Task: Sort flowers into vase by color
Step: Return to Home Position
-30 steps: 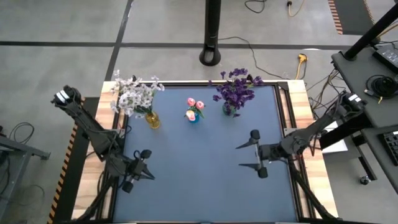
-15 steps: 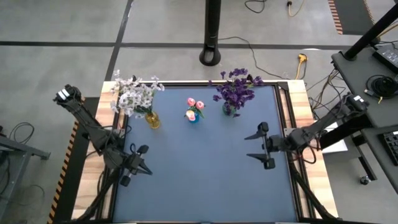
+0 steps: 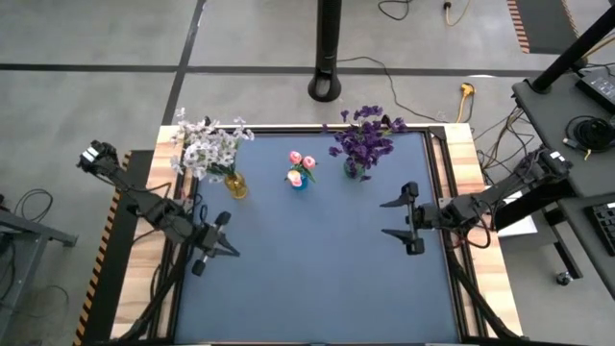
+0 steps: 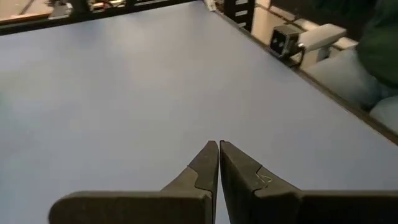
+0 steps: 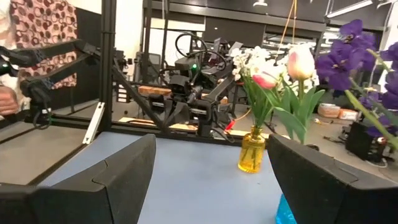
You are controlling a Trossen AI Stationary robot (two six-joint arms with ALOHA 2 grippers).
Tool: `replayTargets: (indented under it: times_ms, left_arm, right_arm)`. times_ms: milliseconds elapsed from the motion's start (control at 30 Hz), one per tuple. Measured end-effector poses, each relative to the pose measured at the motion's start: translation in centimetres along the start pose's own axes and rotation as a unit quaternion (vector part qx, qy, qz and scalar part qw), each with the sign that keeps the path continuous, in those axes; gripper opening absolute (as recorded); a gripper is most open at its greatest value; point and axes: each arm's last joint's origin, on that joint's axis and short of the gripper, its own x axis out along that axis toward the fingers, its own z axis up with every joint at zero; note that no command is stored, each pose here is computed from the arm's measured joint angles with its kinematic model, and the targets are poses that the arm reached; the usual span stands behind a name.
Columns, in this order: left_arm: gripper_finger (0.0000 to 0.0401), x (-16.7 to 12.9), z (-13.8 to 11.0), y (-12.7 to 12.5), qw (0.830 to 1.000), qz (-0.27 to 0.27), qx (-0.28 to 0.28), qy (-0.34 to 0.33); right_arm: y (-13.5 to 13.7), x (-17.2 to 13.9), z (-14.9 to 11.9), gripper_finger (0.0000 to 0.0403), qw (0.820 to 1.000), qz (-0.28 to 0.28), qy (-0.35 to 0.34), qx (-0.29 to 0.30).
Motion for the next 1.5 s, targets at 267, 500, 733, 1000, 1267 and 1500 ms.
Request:
replayTargets:
  times_ms: [267, 500, 733, 1000, 1267, 1500]
  left_arm:
    - [0.0000, -0.1, -1.0, 0.2, 0.999, -0.019, -0.007, 0.028]
    - [0.0000, 0.5, -3.8, 0.2, 0.996, -0.044, -0.073, 0.001]
    - [0.0000, 0.6, -3.9, 0.2, 0.999, -0.039, -0.028, 0.002]
    - [0.0000, 0.6, -3.8, 0.3, 1.000, -0.022, -0.004, -0.002]
    - [0.0000, 0.6, -3.7, 0.6, 1.000, 0.020, 0.007, -0.013]
    - [0.0000, 0.5, -3.3, 0.6, 0.998, 0.019, -0.054, -0.022]
  right_arm:
    - [-0.5, -0.7, -0.3, 0.0301, 1.000, -0.010, -0.009, -0.005]
    - [-1.0, -1.9, -0.2, 0.0296, 1.000, -0.021, -0.021, 0.001]
    - [-2.2, -4.0, 0.8, 0.0280, 0.997, -0.047, -0.053, 0.005]
    - [-2.7, -5.7, 0.1, 0.0269, 0.998, -0.045, -0.040, 0.011]
    - [-2.5, -5.5, -2.4, 0.0250, 0.997, -0.080, 0.002, -0.009]
    - [-2.5, -5.4, -2.6, 0.0233, 0.996, -0.092, 0.013, -0.003]
